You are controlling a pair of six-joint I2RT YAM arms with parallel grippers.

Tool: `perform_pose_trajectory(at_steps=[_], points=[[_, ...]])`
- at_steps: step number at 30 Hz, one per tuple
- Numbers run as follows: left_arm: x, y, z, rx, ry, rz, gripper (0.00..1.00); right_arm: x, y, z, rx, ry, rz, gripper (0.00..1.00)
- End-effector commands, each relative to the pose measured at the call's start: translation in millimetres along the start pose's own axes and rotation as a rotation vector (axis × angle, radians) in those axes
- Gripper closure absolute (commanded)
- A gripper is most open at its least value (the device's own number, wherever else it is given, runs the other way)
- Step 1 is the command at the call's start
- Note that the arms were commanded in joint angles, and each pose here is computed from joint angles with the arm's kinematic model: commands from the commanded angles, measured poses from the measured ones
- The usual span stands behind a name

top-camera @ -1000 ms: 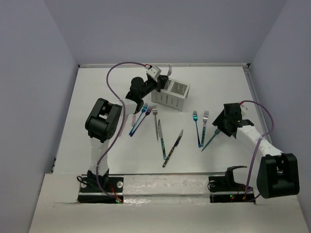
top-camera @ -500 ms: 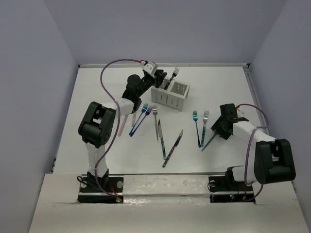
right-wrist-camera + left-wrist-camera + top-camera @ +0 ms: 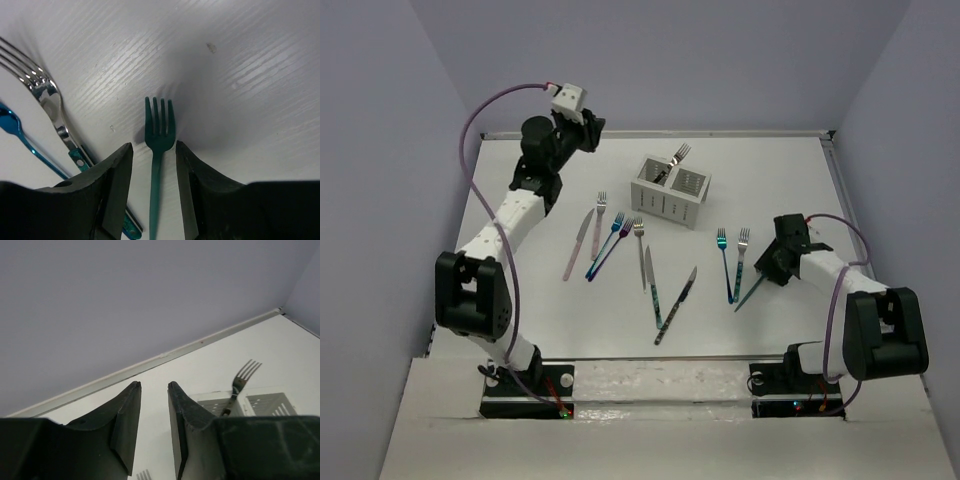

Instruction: Sort the eating utensils into containers

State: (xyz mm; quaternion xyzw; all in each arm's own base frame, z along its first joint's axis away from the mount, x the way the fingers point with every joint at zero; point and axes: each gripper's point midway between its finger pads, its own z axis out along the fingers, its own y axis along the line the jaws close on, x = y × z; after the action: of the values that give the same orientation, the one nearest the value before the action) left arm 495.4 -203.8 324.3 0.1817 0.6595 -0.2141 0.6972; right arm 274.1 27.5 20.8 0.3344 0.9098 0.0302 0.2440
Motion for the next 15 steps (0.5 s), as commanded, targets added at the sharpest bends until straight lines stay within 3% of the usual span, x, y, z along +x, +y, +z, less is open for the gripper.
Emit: perform_pose_trajectory(at_steps=[1, 7, 10, 13, 15], points=[[-23, 41, -45, -0.06, 0.023, 0.028, 0.6, 25, 1, -7, -0.061, 0.093, -0.01, 0.53], [-28, 63, -93, -0.152, 0.037, 0.191, 0.58, 38, -7, -9, -0.048, 0.128, 0.027, 0.55], [-20, 68, -111, -0.174, 0.061, 0.227, 0.57, 40, -12, 0, -0.012, 0.129, 0.028, 0.68], [-7, 78, -130, -0.225, 0.089, 0.256, 0.55, 42, -16, 9, 0.02, 0.148, 0.002, 0.96], [13, 83, -142, -0.245, 0.13, 0.266, 0.54, 36, -17, 9, 0.034, 0.125, -0.009, 1.0]])
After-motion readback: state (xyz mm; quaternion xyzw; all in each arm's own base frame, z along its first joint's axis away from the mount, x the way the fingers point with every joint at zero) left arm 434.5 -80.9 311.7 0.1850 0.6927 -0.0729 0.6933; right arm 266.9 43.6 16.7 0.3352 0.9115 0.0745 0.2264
